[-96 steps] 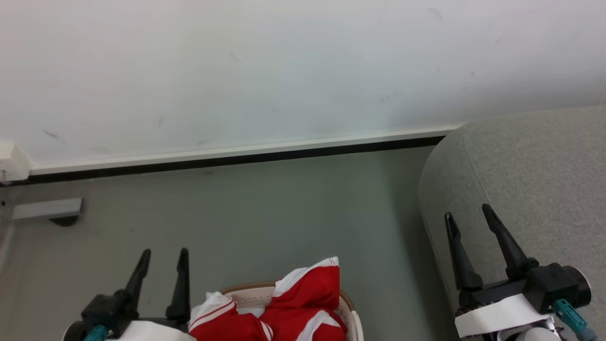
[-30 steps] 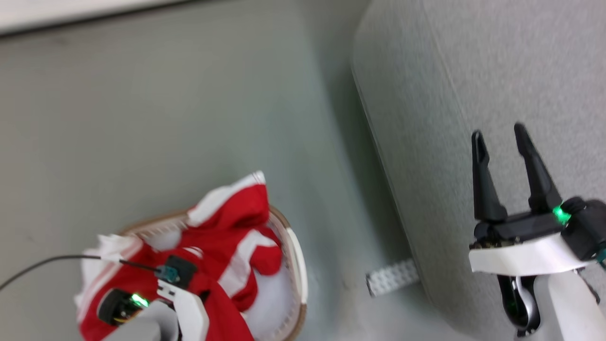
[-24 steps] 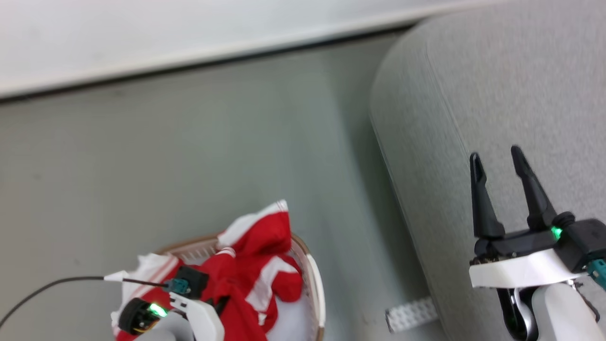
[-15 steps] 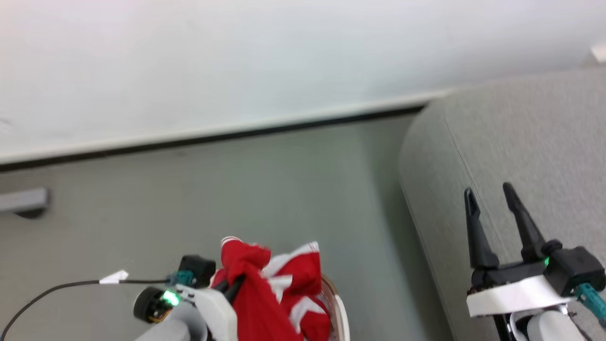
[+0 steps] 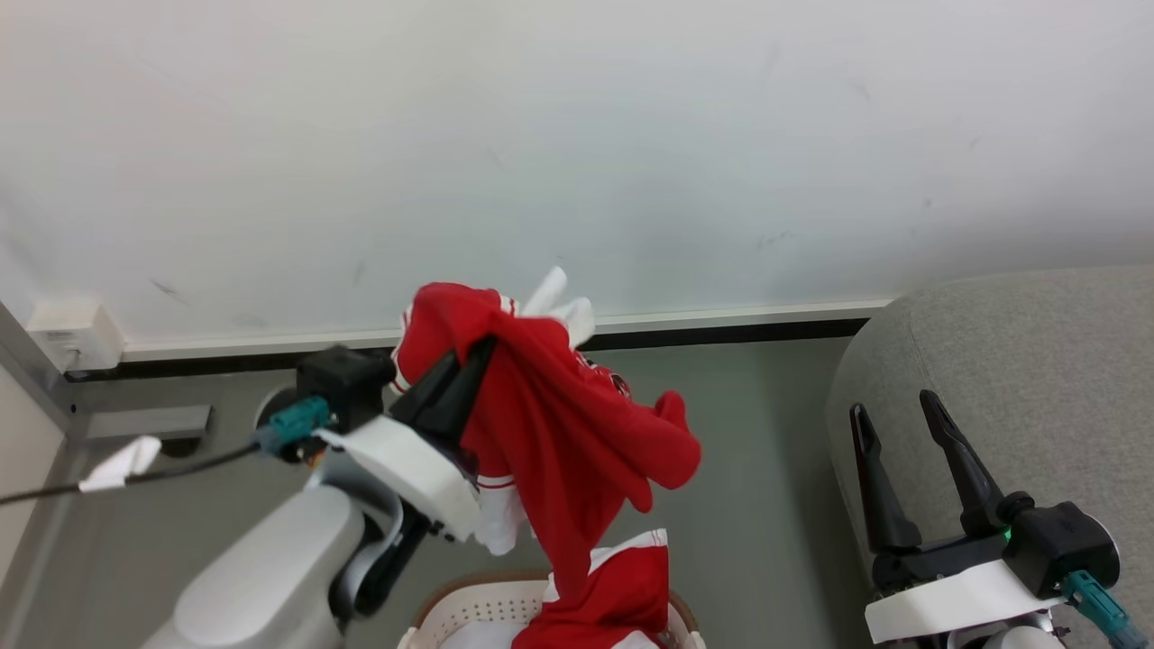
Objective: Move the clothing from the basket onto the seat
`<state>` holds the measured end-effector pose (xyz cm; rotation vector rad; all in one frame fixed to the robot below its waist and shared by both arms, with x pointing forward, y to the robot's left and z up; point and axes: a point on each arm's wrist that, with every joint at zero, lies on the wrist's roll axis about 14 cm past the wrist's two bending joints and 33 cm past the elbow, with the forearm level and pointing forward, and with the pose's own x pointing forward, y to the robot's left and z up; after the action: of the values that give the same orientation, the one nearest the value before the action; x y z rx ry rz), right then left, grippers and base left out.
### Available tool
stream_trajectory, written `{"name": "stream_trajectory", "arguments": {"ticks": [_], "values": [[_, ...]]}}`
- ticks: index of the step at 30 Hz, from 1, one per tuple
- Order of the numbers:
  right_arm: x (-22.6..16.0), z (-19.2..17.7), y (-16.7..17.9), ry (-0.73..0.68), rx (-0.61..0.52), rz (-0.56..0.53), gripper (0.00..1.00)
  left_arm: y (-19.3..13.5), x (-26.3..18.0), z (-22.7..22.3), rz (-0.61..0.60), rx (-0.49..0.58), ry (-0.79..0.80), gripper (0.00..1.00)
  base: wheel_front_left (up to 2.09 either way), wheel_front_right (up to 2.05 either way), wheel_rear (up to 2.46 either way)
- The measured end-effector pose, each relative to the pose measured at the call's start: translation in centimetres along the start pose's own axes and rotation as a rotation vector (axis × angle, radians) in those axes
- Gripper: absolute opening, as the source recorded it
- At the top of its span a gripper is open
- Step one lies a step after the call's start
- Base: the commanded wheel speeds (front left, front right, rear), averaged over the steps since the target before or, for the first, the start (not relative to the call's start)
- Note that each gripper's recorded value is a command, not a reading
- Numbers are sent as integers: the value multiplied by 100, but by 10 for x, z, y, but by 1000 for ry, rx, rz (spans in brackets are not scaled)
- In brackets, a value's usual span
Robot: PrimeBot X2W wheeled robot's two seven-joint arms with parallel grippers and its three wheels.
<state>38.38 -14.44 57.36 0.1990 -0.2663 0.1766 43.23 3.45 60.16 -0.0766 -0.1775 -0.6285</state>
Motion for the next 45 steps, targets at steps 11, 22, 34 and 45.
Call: {"name": "stream_trajectory", "arguments": {"ticks": [11,22,34,45], "values": [[2,-3,24,5,34,69,100,-6,18,54,-36,61,-101,0,0,0,0],[10,-17,93,59,81,290,100,-18,10,52,-83,82,-91,0,0,0,0],[9,-79,157,300,36,520,100,-55,-4,58,-153,59,-103,0,0,0,0],[6,-111,188,421,42,599,0,-56,-27,65,-142,99,-85,0,0,0,0]]}}
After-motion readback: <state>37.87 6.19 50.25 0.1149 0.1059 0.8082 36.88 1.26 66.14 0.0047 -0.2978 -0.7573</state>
